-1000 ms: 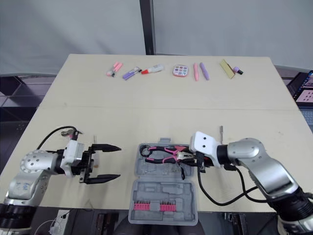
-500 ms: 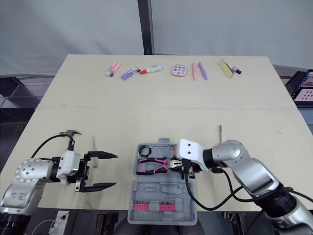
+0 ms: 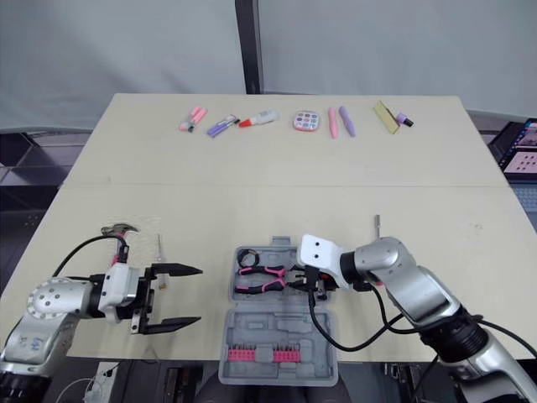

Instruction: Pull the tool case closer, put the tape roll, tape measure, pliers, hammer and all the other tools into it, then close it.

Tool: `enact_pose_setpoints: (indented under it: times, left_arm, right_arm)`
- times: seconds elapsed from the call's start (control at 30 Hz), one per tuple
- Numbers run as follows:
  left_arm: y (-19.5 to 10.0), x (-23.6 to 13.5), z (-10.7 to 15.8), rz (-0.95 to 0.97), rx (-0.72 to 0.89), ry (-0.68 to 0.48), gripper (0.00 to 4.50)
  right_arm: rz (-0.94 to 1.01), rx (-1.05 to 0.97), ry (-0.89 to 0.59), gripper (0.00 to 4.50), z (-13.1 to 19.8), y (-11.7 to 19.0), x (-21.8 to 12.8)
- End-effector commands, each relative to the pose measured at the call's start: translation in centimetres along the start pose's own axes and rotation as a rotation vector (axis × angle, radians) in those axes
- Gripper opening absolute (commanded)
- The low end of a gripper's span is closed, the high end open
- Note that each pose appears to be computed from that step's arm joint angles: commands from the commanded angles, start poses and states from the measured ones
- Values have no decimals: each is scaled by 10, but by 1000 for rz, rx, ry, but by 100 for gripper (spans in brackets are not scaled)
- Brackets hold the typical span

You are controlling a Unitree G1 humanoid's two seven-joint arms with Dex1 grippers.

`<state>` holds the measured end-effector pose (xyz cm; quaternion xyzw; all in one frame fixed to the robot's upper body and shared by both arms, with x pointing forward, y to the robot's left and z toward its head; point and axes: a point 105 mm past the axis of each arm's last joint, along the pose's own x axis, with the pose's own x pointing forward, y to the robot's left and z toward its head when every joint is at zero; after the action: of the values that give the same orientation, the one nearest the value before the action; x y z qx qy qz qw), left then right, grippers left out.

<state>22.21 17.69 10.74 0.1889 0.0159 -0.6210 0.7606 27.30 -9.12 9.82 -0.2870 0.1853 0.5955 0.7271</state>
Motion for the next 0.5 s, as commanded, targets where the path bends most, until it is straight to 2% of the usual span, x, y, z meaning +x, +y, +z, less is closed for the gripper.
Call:
enact_pose_setpoints:
  times: [0.03, 0.5]
  left_arm:
    - [-1, -2, 1, 6, 22, 3, 439]
    - [-1, -5, -6, 21, 15, 13, 439]
  right_arm:
    - [13, -42, -25, 98, 10, 2, 0]
    - [23, -43, -37, 98, 11, 5, 8]
